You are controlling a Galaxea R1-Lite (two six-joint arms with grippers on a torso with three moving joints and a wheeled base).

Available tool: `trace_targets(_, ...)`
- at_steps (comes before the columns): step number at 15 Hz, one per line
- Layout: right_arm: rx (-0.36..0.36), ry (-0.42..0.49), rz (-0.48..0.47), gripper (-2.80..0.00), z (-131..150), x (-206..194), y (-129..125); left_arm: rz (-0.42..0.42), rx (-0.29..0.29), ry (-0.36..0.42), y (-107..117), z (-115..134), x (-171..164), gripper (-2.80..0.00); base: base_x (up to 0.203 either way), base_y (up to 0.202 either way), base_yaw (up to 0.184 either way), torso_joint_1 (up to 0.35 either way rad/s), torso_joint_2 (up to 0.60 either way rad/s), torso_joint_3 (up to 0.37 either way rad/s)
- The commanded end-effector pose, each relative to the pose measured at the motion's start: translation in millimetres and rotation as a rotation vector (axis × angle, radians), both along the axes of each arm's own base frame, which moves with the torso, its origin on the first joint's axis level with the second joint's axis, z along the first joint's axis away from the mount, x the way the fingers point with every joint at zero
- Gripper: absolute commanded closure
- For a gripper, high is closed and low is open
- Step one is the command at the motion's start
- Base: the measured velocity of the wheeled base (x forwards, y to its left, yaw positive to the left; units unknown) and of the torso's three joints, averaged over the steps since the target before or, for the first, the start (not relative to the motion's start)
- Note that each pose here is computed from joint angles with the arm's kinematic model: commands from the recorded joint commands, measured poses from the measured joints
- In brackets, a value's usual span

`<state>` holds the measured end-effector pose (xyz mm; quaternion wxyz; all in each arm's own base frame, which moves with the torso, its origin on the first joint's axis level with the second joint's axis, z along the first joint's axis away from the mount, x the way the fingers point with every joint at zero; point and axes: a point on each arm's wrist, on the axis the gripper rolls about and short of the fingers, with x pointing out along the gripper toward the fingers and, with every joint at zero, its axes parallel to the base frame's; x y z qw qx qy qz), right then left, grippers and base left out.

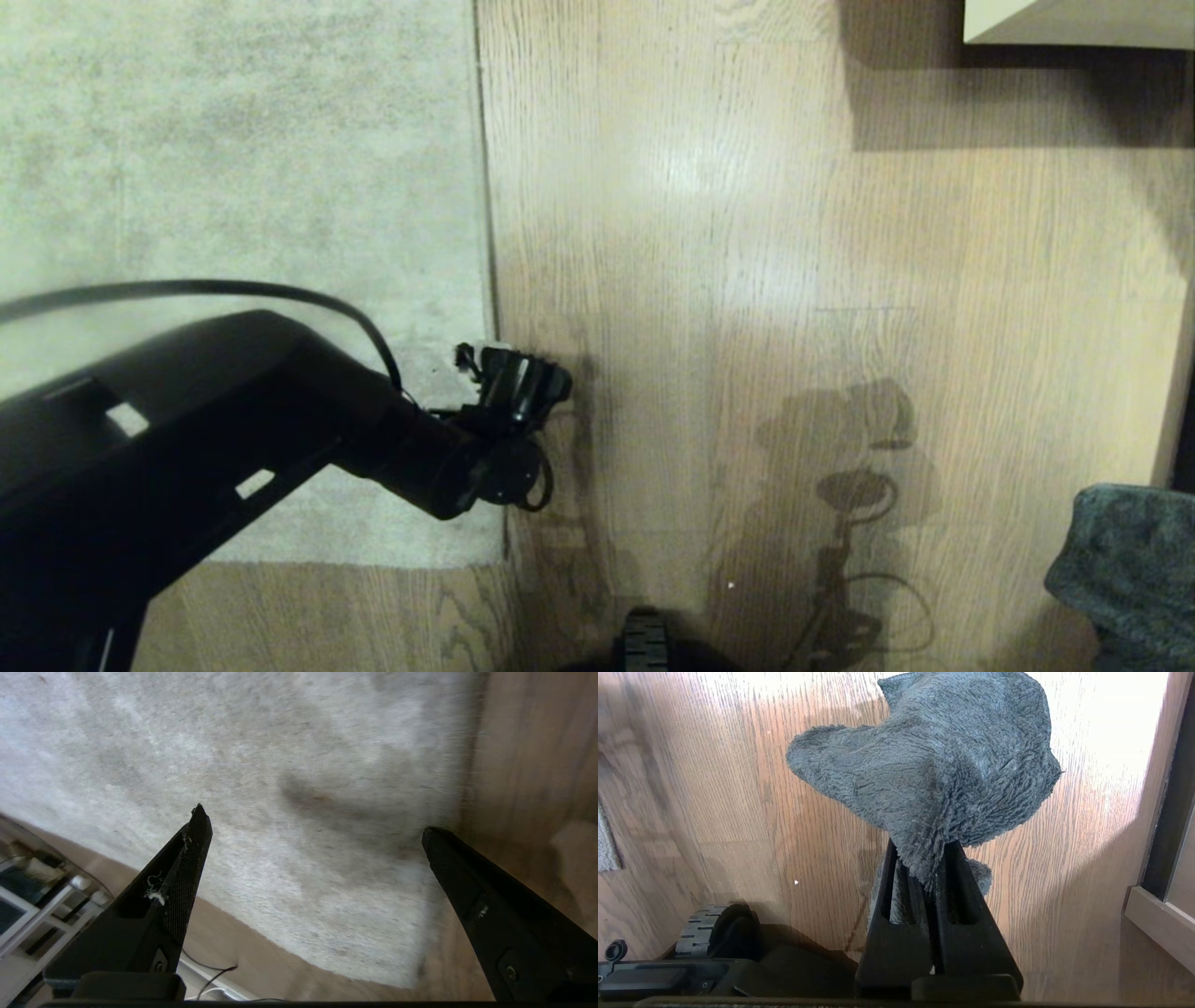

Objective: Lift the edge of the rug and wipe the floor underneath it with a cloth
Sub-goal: Lift up the carpet

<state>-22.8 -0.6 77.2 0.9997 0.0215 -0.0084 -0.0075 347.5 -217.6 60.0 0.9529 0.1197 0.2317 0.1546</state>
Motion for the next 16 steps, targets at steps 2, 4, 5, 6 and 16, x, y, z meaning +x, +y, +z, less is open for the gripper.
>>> trace_targets(2, 0.000, 0.001, 0.000, 0.00, 0.1, 0.1, 0.0, 0.002, 0.007, 0.028, 6.7, 8.6, -10.1, -2.80, 0.000, 0.000, 0.000, 0.000, 0.00, 0.000)
trace_targets(4, 0.000, 0.001, 0.000, 0.00, 0.1, 0.1, 0.0, 0.004, 0.020, 0.055, 13.2, 14.6, -20.2, -2.80, 0.000, 0.000, 0.000, 0.016, 0.00, -0.003)
trace_targets(5, 0.000, 0.001, 0.002, 0.00, 0.1, 0.1, -0.1, 0.003, 0.024, 0.060, 15.4, 16.2, -24.4, -2.80, 0.000, 0.000, 0.000, 0.000, 0.00, 0.000)
trace_targets(6, 0.000, 0.001, 0.000, 0.00, 0.1, 0.1, 0.0, 0.004, 0.030, 0.069, 17.7, 15.0, -27.2, -2.80, 0.000, 0.000, 0.000, 0.000, 0.00, 0.000)
trace_targets(16, 0.000, 0.001, 0.000, 0.00, 0.1, 0.1, 0.0, 0.043, 0.050, 0.097, 34.3, -24.9, -24.7, -2.80, 0.000, 0.000, 0.000, 0.000, 0.00, 0.000)
